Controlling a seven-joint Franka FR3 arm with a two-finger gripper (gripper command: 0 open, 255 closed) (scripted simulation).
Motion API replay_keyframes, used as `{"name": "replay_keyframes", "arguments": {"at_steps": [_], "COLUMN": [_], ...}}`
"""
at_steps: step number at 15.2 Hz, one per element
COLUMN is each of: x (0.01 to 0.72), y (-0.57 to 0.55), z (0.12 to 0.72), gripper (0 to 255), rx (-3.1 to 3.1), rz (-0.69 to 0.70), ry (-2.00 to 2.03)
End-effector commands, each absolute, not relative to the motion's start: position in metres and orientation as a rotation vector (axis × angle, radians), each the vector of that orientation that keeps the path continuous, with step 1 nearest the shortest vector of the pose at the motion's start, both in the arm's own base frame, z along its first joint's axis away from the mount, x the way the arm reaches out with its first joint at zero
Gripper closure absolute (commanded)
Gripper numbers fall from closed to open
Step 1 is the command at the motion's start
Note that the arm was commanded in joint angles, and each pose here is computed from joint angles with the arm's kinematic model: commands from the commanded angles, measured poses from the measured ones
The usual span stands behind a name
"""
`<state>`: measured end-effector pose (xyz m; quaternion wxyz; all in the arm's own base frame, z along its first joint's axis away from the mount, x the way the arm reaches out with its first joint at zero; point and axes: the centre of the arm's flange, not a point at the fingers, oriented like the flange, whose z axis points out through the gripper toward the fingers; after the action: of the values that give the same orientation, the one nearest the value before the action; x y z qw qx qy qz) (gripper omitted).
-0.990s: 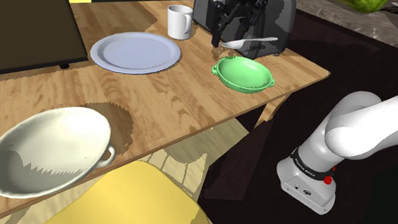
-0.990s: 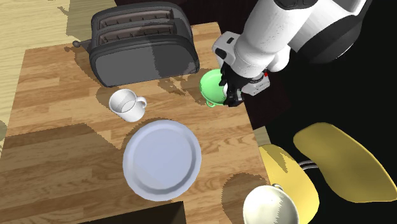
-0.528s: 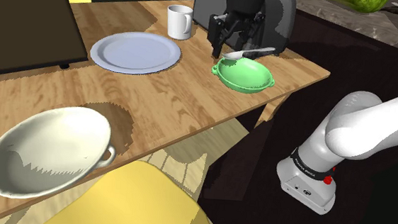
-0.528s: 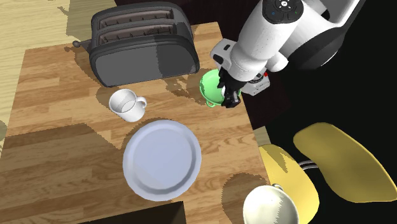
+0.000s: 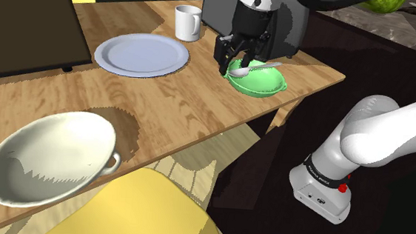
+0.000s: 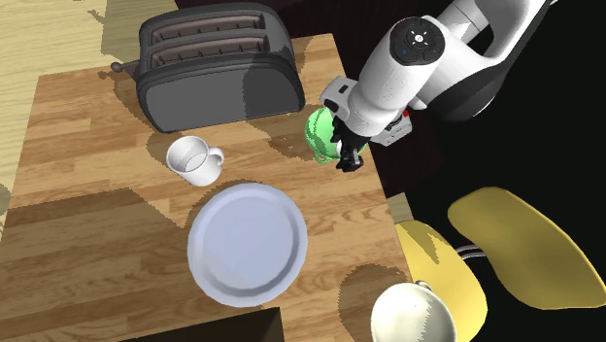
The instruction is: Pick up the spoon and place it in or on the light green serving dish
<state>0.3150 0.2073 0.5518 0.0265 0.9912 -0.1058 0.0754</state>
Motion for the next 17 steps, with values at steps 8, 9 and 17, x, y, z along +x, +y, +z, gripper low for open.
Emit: {"name": "replay_keyframes", "arguments": {"at_steps": [8, 9, 17], "x": [0.315, 0.315, 0.308], "y": [0.206, 0.206, 0.210], "z": [0.549, 0.549, 0.598], "gripper": [0, 0, 0], "rx": [3.062, 3.062, 3.063], "rz": [0.233, 0.233, 0.233], "ry": [-0.327, -0.327, -0.327]}}
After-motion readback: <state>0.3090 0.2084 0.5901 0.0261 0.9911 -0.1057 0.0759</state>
